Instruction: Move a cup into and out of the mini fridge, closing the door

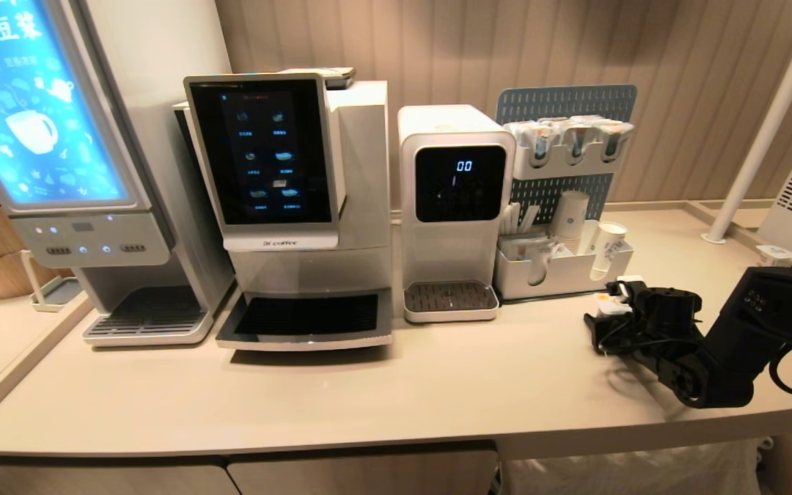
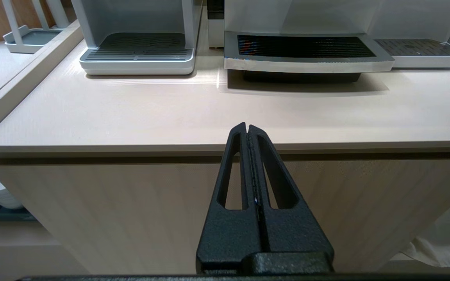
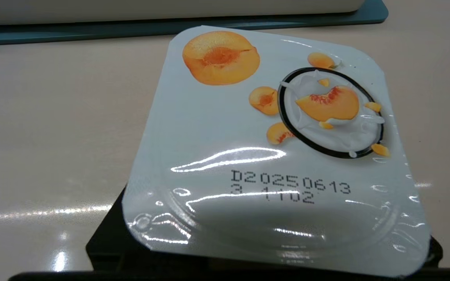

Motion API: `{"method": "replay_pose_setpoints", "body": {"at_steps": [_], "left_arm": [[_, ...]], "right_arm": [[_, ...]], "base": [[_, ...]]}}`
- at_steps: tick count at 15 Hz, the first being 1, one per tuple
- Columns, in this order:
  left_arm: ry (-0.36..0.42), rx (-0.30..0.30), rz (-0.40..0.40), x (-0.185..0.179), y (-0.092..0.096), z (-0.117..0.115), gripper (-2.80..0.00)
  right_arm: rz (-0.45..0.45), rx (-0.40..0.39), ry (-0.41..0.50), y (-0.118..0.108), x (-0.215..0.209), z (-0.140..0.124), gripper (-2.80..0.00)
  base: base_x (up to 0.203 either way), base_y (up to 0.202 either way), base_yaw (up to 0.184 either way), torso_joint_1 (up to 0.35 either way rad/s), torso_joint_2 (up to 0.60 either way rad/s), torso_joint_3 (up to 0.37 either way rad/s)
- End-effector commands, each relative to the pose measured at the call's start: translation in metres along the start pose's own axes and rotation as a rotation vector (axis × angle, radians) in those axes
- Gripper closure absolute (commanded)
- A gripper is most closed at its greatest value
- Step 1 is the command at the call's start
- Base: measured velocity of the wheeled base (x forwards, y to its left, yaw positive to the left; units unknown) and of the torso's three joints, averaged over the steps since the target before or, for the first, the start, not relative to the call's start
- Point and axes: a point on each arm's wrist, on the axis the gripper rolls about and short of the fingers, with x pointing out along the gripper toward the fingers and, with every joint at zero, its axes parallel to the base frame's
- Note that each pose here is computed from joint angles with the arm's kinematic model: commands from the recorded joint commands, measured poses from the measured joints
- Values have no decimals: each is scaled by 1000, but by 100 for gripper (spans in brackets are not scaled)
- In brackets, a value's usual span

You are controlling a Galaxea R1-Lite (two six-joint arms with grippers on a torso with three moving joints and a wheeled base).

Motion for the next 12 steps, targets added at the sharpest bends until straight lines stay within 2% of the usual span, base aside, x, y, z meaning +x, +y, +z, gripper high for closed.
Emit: {"method": "replay_pose_setpoints", "body": {"at_steps": [1, 7, 12], "left_arm": [[3, -1, 1, 0, 0, 0, 0], [3, -1, 1, 0, 0, 0, 0], [3, -1, 1, 0, 0, 0, 0]], "right_arm": [[-1, -1, 3, 0, -1, -1, -280], [7, -4, -13, -2, -37, 5, -280], [25, -3, -23, -2, -87, -6, -280]], "base": [[0, 0, 0, 0, 0, 0], [0, 0, 0, 0, 0, 0], [0, 0, 0, 0, 0, 0]]}}
